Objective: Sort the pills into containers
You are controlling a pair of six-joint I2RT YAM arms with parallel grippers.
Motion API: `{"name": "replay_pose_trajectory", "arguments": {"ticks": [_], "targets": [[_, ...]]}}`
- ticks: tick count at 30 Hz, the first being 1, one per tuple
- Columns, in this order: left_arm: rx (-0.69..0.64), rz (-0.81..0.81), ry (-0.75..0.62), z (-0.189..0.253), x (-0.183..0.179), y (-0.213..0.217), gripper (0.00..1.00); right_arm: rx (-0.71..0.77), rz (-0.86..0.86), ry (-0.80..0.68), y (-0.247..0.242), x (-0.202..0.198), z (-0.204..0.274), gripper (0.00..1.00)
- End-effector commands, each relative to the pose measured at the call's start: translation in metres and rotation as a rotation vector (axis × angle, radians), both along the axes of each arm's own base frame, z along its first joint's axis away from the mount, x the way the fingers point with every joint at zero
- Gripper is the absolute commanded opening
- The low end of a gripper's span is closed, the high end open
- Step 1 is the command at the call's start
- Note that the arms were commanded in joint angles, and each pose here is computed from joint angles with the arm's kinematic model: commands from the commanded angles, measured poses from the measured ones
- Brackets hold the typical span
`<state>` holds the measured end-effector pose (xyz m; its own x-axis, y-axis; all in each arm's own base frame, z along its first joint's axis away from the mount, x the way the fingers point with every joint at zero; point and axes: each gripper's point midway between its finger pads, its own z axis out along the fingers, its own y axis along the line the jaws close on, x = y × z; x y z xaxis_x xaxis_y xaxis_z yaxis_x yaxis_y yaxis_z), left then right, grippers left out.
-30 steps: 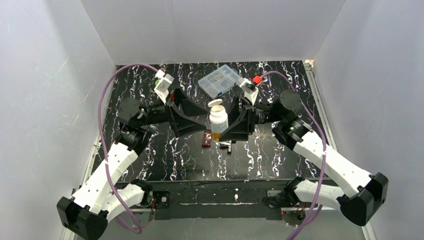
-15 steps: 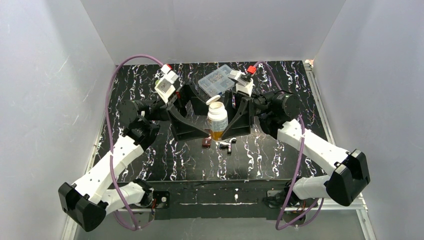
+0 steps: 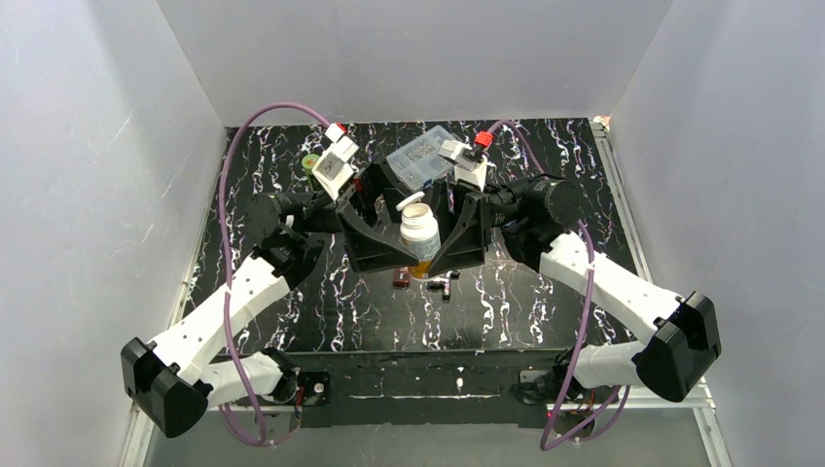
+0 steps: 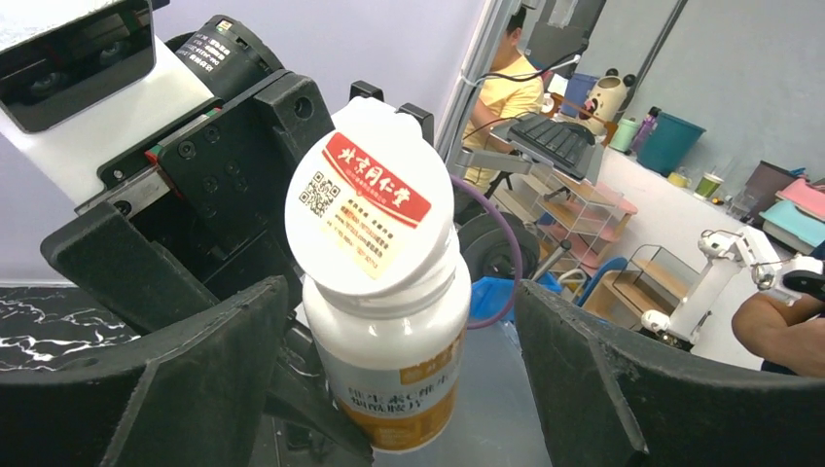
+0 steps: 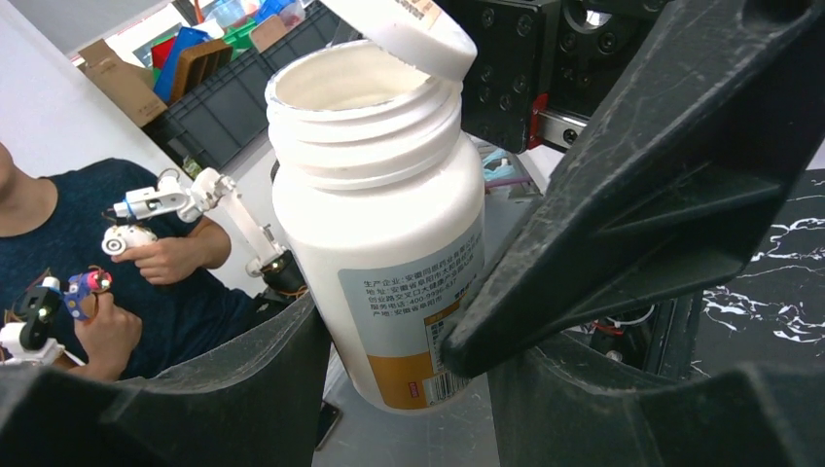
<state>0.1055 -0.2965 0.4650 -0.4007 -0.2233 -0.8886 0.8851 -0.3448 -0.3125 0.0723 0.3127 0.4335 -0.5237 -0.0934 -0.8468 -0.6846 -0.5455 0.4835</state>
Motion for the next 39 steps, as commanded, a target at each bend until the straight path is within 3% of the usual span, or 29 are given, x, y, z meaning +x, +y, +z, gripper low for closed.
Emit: {"name": "replay_pose_trajectory", "arguments": {"ticks": [1, 6, 13, 14, 19, 21, 28, 33, 39], "targets": [[-0.040, -0.020, -0.035, 0.012, -0.008, 0.000, 0.82, 0.084, -0.027, -0.076, -0.004, -0.007, 0.025, 0.01], [-0.035, -0.043, -0.035, 0.009, -0.013, 0.000, 0.59, 0.074, -0.066, -0.076, -0.002, -0.003, 0.025, 0.01], [0.006, -0.027, -0.039, 0.005, -0.018, 0.005, 0.10, 0.044, -0.114, -0.065, 0.003, 0.004, 0.018, 0.03], [0.018, -0.009, -0.043, 0.002, -0.016, 0.004, 0.01, 0.031, -0.127, -0.058, 0.004, 0.006, 0.016, 0.09], [0.081, 0.119, -0.056, -0.007, -0.007, 0.008, 0.00, -0.046, -0.244, -0.023, 0.012, 0.023, -0.001, 0.78], [0.124, 0.203, -0.061, -0.014, 0.002, 0.011, 0.00, -0.082, -0.311, -0.007, 0.014, 0.032, -0.009, 0.96], [0.314, 0.503, -0.133, -0.048, 0.029, 0.038, 0.00, -0.297, -0.606, 0.096, 0.012, 0.072, -0.041, 0.98], [0.431, 0.586, -0.153, -0.077, 0.044, 0.048, 0.00, -0.402, -0.793, 0.085, 0.006, 0.083, -0.039, 0.98], [0.498, 0.683, -0.179, -0.095, 0.061, 0.056, 0.00, -0.498, -0.963, 0.098, 0.005, 0.100, -0.043, 0.81]]}}
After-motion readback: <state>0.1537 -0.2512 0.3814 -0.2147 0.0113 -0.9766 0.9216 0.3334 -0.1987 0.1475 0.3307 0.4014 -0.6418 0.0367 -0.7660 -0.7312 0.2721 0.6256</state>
